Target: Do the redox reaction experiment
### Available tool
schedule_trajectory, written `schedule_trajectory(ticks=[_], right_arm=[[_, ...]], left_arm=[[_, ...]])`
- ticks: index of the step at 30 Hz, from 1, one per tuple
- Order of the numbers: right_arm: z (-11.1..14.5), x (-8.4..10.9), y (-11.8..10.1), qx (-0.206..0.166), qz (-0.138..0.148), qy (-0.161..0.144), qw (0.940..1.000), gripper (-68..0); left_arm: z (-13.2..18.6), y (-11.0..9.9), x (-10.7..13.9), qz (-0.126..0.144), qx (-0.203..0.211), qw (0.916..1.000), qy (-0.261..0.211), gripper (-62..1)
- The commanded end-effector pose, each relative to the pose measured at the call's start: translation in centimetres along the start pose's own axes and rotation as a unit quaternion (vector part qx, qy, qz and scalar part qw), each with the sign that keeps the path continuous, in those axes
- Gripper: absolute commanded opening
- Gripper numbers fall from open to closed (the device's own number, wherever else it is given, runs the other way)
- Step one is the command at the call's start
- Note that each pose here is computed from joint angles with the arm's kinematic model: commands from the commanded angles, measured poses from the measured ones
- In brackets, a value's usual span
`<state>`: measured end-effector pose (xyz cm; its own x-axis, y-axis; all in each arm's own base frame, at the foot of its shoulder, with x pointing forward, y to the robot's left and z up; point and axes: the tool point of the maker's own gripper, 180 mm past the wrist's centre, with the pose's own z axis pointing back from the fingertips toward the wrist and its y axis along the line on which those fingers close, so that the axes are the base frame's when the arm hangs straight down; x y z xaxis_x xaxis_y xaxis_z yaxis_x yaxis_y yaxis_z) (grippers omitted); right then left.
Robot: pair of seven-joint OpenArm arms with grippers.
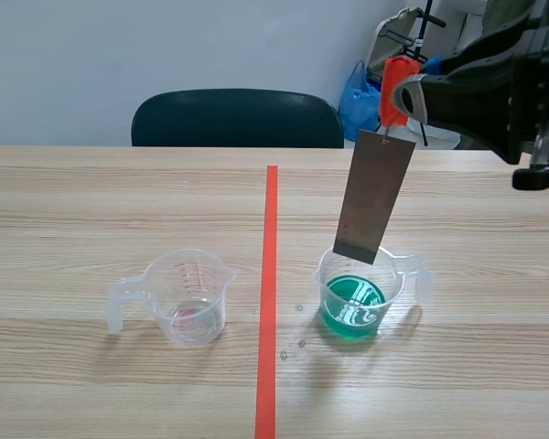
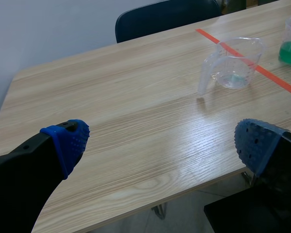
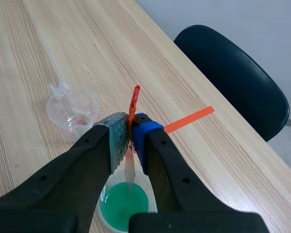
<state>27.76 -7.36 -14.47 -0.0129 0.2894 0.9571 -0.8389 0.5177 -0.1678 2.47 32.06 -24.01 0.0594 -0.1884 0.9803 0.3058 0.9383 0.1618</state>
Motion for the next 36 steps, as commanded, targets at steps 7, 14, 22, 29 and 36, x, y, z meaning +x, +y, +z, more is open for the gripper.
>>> schedule_trajectory(ticks=[7, 14, 22, 29, 36], right_arm=[[0.1, 1.4, -0.4, -0.004, 0.013, -0.016, 0.9998, -66.7], [0.1, 0.8, -0.1, -0.003, 0.003, -0.013, 0.9999, -66.7], [-0.5, 0.0, -0.1, -0.014, 0.010, -0.014, 0.9998, -66.7], [-0.7, -1.2, -0.8, -0.032, 0.004, -0.007, 0.9995, -66.7], [-0.9, -2.8, -1.7, -0.051, -0.006, 0.000, 0.9987, -66.7]], left_arm=[[-0.2, -0.1, 0.7, 0.005, -0.001, 0.9998, -0.019, 1.4], [-0.2, -0.1, 0.7, 0.005, -0.002, 0.9998, -0.019, 1.4], [-0.4, 0.0, 0.7, 0.004, -0.006, 0.9998, -0.019, 1.4], [-0.4, 0.0, 0.7, 0.004, -0.006, 0.9998, -0.019, 1.4], [-0.4, 0.0, 0.7, 0.003, -0.007, 0.9998, -0.019, 1.4]])
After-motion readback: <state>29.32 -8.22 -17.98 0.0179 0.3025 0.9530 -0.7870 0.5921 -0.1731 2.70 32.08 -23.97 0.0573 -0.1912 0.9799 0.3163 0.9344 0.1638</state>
